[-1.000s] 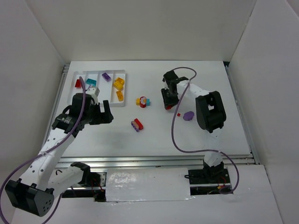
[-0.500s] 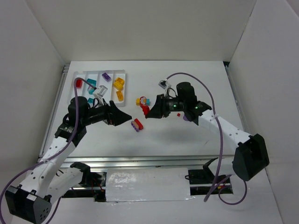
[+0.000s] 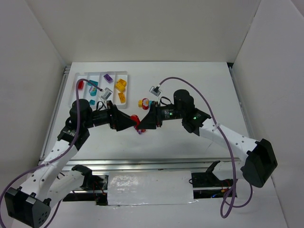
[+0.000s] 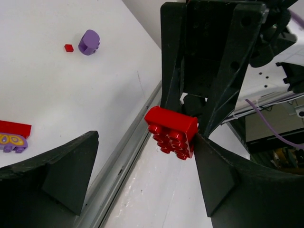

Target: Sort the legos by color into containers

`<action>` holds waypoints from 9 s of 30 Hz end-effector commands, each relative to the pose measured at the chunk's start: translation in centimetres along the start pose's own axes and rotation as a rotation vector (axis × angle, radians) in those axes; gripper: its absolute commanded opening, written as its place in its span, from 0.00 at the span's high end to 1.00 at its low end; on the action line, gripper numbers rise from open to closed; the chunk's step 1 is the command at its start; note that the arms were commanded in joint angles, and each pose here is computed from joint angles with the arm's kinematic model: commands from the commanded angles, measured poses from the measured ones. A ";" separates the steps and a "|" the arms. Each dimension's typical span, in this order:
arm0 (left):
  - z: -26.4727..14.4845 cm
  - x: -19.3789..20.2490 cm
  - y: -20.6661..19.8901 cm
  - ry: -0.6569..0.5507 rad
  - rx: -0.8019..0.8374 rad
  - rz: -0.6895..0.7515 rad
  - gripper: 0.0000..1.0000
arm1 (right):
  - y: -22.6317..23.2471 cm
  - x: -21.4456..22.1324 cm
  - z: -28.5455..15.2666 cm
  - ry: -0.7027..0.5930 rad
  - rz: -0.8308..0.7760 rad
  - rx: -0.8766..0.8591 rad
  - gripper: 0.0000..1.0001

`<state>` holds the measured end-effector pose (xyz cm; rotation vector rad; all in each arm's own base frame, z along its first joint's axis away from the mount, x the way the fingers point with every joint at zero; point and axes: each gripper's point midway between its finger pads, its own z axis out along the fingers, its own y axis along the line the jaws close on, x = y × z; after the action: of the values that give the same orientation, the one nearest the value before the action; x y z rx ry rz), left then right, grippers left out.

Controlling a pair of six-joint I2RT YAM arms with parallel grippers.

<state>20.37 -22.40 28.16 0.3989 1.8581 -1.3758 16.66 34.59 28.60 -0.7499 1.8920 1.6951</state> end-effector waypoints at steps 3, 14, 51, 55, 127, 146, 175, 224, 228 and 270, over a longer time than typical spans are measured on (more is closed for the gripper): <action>-0.3 -1.2 -3.3 -0.019 0.139 0.058 0.24 | 3.6 -2.4 0.5 -0.049 -0.091 -0.117 1.00; -1.0 -1.3 -6.1 -0.028 0.279 0.072 0.55 | 4.1 -3.4 1.3 -0.050 -0.110 -0.162 1.00; -21.3 -18.1 44.5 -0.428 -1.466 -0.662 1.00 | -5.4 1.4 -5.6 -0.103 -0.098 0.331 0.00; -20.8 -18.0 46.7 -0.414 -1.444 -0.620 0.96 | -5.1 1.4 -6.4 -0.096 -0.124 0.332 0.00; 1.1 2.0 9.0 0.125 -0.334 -0.303 0.01 | -9.3 6.7 5.1 0.183 -0.437 0.518 0.99; 2.5 4.7 5.4 0.215 -0.204 -0.318 0.49 | -7.6 3.1 3.2 0.061 -0.499 0.671 0.99; 2.1 1.8 1.0 0.127 -0.057 -0.217 0.98 | -4.5 4.2 1.5 -0.019 -0.545 0.453 0.00; -3.7 -4.0 -10.6 -0.323 0.373 -0.028 1.00 | 8.9 -3.3 -1.9 -0.550 -0.200 -0.229 0.31; -3.6 -4.0 -10.5 -0.322 0.369 -0.030 1.00 | 9.6 -3.4 -1.2 -0.536 -0.210 -0.245 0.31; -3.4 -2.5 -10.5 -0.008 0.235 0.277 0.00 | 8.9 2.9 -0.9 -0.084 -0.496 -0.296 1.00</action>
<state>15.04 -22.02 40.16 0.5283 1.5040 -1.4059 10.85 35.43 30.79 -0.9173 1.4132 1.6607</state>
